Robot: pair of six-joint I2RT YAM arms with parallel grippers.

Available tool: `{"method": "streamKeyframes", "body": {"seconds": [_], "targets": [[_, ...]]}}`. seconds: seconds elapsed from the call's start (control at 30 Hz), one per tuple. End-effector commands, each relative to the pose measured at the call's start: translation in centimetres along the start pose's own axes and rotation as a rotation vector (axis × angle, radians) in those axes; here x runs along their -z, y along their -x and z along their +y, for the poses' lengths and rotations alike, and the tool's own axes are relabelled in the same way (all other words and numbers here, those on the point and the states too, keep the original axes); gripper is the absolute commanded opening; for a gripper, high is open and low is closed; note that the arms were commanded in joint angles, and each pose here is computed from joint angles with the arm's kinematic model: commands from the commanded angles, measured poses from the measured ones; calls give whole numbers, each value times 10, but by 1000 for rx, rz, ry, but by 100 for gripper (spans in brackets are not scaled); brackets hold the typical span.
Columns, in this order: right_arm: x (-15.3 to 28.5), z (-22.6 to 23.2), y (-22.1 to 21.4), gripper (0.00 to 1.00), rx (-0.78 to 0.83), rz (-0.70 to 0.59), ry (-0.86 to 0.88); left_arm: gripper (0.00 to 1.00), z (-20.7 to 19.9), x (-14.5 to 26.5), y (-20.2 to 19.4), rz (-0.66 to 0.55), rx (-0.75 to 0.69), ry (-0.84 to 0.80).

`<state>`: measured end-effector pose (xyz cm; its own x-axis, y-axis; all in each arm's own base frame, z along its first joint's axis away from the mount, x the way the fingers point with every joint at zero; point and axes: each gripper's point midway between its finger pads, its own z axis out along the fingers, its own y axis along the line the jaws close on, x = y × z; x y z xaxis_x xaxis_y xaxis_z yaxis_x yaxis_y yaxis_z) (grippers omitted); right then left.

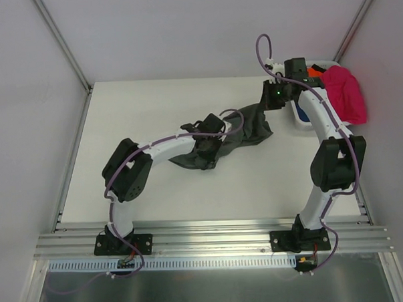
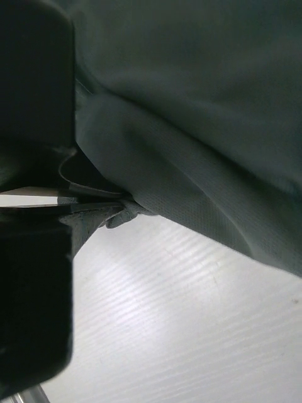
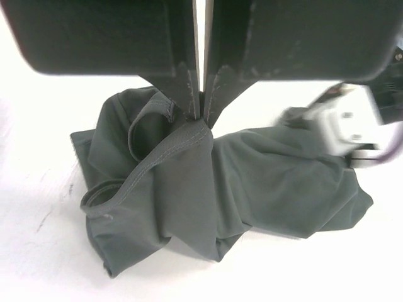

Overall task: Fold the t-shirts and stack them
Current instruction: Grab the tshirt from the pile

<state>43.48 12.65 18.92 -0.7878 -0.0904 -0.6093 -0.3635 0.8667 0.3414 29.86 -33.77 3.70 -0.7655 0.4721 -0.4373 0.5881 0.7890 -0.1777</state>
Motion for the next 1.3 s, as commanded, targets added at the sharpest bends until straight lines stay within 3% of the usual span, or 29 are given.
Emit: {"method": "streamKeyframes", "body": {"seconds": [0.0, 0.47, 0.7, 0.83, 1.03, 1.27], "targets": [[31, 3, 30, 1, 45, -99, -25, 0, 43, 58, 33, -144, -19, 144], [82, 6, 70, 1, 121, -225, -81, 0, 182, 186, 86, -419, 39, 405], [123, 30, 87, 1, 124, -314, -69, 0, 209, 250, 116, -548, -15, 492], [141, 38, 76, 1, 140, -327, -73, 0, 210, 292, 117, -620, -50, 527], [140, 38, 52, 1, 122, -298, -76, 0, 205, 306, 107, -626, -133, 531], [110, 27, 49, 0, 54, -238, -42, 0, 211, 287, 101, -587, -113, 507]]}}
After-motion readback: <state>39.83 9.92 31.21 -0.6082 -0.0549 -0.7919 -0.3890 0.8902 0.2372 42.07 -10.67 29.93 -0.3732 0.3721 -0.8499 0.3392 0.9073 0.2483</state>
